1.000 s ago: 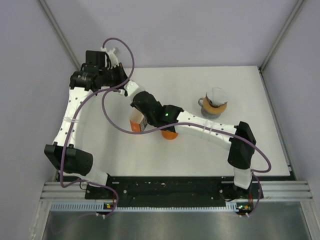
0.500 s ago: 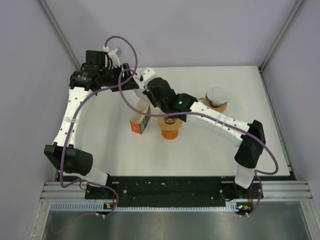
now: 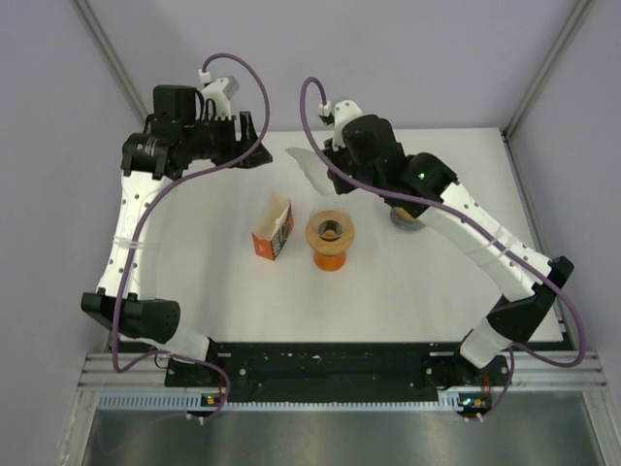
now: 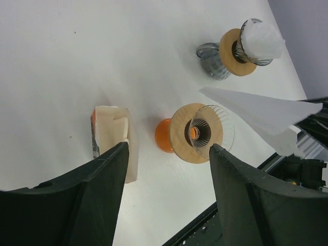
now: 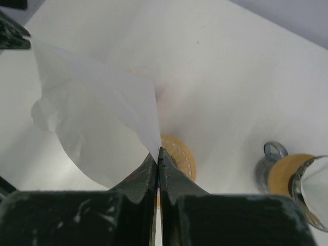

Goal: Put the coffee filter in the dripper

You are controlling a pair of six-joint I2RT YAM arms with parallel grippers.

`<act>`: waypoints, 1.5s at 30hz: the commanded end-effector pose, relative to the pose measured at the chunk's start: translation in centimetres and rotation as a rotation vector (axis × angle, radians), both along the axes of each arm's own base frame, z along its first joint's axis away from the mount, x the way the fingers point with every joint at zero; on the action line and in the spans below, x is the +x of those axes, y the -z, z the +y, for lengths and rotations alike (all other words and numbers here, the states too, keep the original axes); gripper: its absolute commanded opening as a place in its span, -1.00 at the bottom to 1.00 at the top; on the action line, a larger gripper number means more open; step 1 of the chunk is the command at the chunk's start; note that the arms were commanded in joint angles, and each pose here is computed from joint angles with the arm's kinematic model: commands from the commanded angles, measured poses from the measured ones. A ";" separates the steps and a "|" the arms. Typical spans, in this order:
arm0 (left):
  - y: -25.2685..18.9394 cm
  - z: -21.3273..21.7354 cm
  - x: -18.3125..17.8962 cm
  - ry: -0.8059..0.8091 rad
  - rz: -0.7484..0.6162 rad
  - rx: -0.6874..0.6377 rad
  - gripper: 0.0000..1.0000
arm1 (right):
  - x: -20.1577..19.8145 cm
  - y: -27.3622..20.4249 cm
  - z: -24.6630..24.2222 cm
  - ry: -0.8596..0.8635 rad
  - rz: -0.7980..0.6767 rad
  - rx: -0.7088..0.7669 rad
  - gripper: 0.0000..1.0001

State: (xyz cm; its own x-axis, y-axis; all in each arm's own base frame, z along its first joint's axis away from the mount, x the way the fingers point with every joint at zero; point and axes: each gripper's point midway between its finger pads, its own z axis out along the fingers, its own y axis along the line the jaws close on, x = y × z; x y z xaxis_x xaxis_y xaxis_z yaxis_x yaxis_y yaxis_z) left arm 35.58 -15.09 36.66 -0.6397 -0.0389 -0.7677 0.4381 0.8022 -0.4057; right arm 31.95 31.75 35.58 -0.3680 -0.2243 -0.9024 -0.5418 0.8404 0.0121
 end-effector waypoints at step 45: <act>11.6 -10.5 -2.4 0.317 0.157 0.123 -0.05 | -0.9 11.9 -1.1 -0.086 0.503 -0.257 -1.00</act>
